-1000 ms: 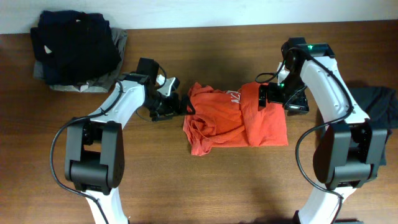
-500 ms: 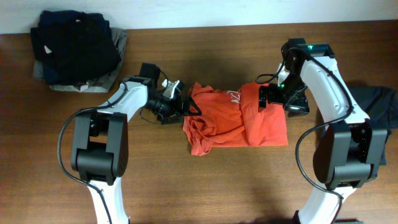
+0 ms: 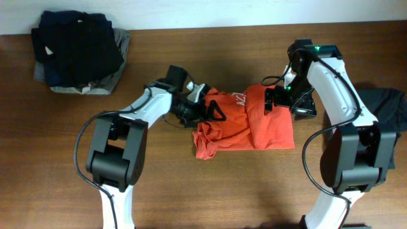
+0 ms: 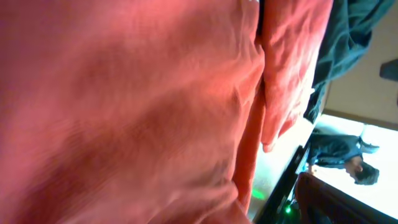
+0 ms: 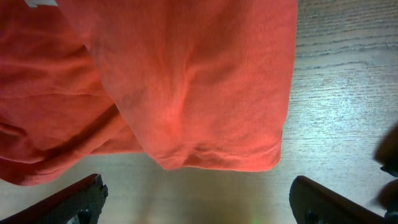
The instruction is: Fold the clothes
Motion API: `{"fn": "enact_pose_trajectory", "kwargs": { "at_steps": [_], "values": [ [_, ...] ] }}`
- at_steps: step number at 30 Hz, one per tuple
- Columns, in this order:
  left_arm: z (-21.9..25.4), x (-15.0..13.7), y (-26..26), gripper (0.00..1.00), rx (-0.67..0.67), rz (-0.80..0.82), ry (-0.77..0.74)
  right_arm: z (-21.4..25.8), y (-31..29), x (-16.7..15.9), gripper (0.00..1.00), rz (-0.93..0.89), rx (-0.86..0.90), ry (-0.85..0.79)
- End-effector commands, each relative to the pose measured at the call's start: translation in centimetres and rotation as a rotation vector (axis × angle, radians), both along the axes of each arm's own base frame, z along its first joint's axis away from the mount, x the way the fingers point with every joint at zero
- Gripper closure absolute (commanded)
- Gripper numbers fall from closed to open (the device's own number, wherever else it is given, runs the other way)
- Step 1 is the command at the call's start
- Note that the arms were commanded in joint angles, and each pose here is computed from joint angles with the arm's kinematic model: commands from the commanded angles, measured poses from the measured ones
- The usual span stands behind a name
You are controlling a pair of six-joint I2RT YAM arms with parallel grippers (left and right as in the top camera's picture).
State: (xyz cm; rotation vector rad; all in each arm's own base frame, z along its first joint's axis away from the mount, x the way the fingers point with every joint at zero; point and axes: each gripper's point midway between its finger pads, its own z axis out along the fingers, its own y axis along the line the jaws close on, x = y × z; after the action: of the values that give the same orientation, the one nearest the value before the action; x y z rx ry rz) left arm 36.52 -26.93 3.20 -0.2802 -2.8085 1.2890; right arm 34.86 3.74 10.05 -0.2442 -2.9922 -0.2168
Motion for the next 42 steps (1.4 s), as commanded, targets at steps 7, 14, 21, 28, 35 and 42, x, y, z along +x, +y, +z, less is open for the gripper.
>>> {"fn": "enact_pose_trajectory", "kwargs": {
  "at_steps": [7, 14, 21, 28, 35, 42],
  "values": [
    [-3.1, 1.1, 1.2, 0.34, 0.164, 0.142, 0.048, 0.9, -0.3, 0.3, 0.01, -0.011, -0.012, -0.027],
    [-3.3, 1.4, 1.4, 0.93, 0.176, 0.149, 0.038, 0.9, -0.3, 0.3, 0.01, -0.011, -0.012, -0.028],
    [-3.1, 1.9, 3.6, 0.99, 0.212, 0.183, 0.068, 0.9, -0.3, 0.3, 0.01, -0.011, -0.012, -0.027],
    [-2.6, 3.5, 10.3, 1.00, 0.381, 0.237, 0.075, 0.9, -0.3, 0.3, 0.01, -0.011, -0.012, -0.028],
    [-2.2, 3.7, 18.7, 0.99, 0.627, 0.307, 0.111, 0.9, -0.3, 0.3, 0.01, -0.011, -0.012, -0.028],
    [0.2, 4.6, 23.1, 0.99, 0.779, 0.348, 0.096, 0.9, -0.3, 0.6, 0.01, -0.012, -0.012, -0.039]
  ]
}}
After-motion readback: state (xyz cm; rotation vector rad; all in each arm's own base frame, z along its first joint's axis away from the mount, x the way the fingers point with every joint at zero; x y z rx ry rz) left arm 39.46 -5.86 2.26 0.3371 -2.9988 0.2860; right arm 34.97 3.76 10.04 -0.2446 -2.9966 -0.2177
